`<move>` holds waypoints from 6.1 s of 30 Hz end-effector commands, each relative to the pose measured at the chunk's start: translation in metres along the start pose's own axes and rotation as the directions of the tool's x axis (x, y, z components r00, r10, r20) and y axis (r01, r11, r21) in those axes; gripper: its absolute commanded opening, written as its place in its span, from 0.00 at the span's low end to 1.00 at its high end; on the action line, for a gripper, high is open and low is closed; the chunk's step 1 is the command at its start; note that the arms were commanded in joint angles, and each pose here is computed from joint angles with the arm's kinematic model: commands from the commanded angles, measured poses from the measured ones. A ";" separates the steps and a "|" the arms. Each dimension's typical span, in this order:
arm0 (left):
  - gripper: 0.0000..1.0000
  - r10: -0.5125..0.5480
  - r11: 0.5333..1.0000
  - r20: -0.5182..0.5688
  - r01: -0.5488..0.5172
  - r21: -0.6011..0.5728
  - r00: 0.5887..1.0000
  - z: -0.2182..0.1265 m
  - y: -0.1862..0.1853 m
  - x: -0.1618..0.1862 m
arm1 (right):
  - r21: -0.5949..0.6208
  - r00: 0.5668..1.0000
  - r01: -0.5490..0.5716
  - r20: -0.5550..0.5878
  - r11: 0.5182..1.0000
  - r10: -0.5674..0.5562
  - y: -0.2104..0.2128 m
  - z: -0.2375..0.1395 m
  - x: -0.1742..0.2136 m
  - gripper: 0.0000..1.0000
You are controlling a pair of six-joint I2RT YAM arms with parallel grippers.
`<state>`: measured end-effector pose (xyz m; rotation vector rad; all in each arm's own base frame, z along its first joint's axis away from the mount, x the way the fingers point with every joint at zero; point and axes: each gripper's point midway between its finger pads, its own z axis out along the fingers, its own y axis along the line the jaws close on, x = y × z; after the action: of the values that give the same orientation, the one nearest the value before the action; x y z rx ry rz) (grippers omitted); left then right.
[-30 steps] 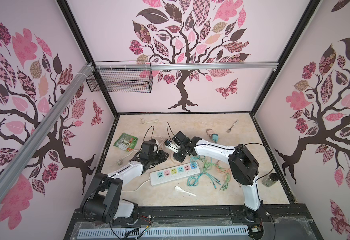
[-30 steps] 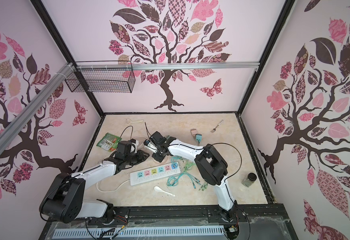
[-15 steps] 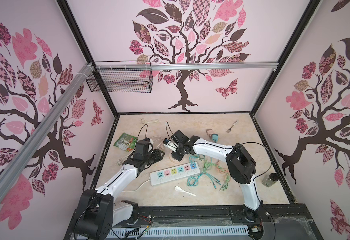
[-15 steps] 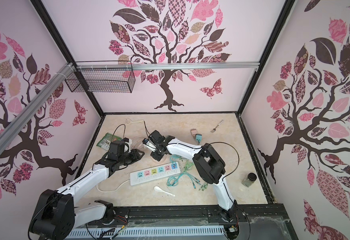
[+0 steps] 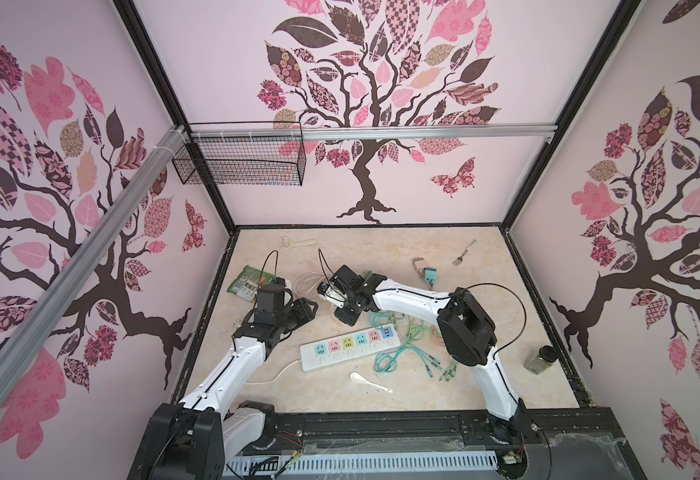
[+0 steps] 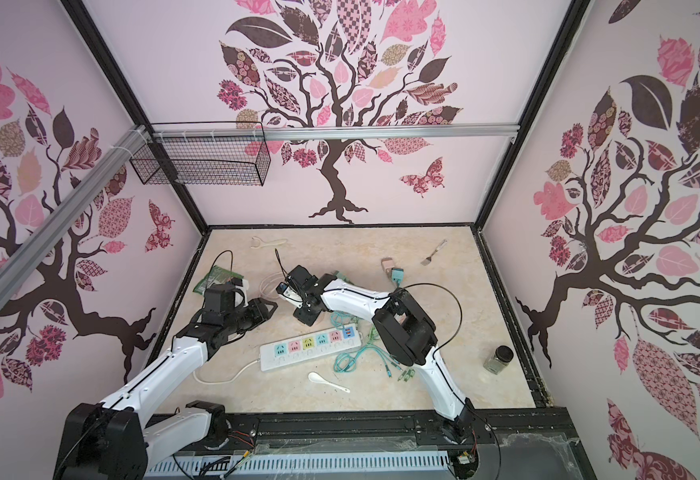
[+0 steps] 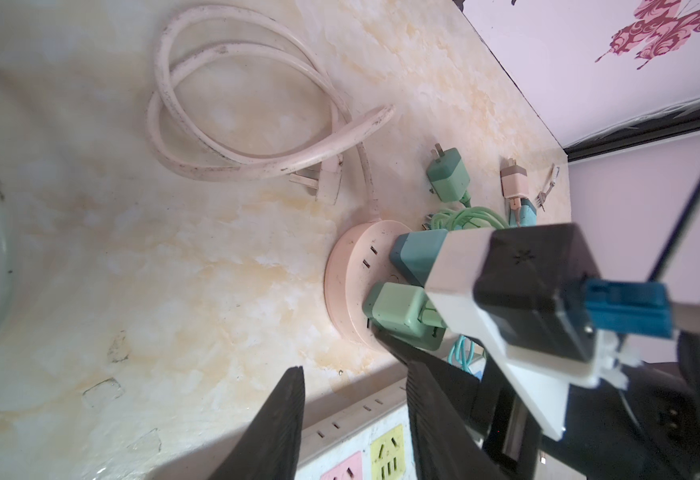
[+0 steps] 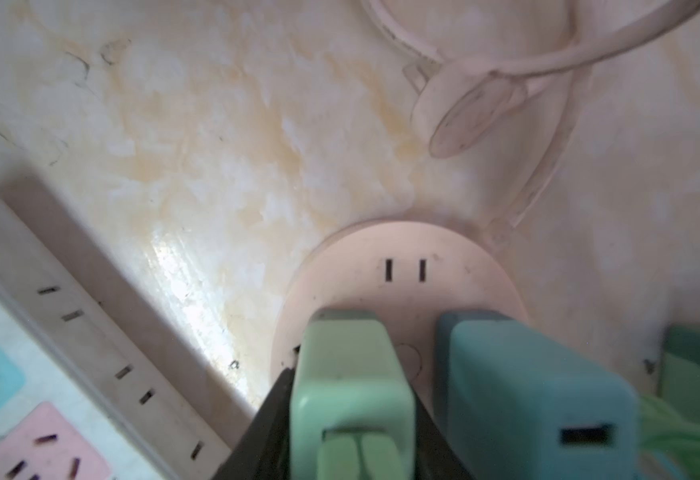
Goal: Insert the plug
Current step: 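Open the right gripper and release the seated pale green plug, then raise the right gripper and move it toward the loose pale green charger farther away, then lower the right gripper and close it on the pale green charger, then lift the pale green charger with the right gripper while the left gripper rises toward it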
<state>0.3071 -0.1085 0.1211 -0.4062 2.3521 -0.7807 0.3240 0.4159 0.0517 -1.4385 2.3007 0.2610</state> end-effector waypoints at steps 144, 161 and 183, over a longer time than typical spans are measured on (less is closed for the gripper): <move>0.62 0.023 0.999 0.102 -0.028 0.043 0.995 -0.055 -0.016 -0.008 | 0.373 0.862 -0.455 0.410 0.809 0.297 -0.248 -0.167 -0.001 0.30; 0.62 0.030 0.997 0.093 -0.037 0.072 0.995 -0.057 -0.025 -0.013 | 0.371 0.783 -0.448 0.601 0.813 0.157 -0.231 -0.315 -0.043 0.34; 0.66 0.189 0.874 0.057 -0.194 0.445 0.980 -0.117 -0.131 -0.022 | 0.207 0.756 -0.278 0.650 0.938 0.080 -0.109 -0.344 -0.043 0.37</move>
<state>0.2729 -0.1370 0.2475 -0.1280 2.1558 -1.0875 0.3660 0.2791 0.3710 -0.8287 1.8476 0.3077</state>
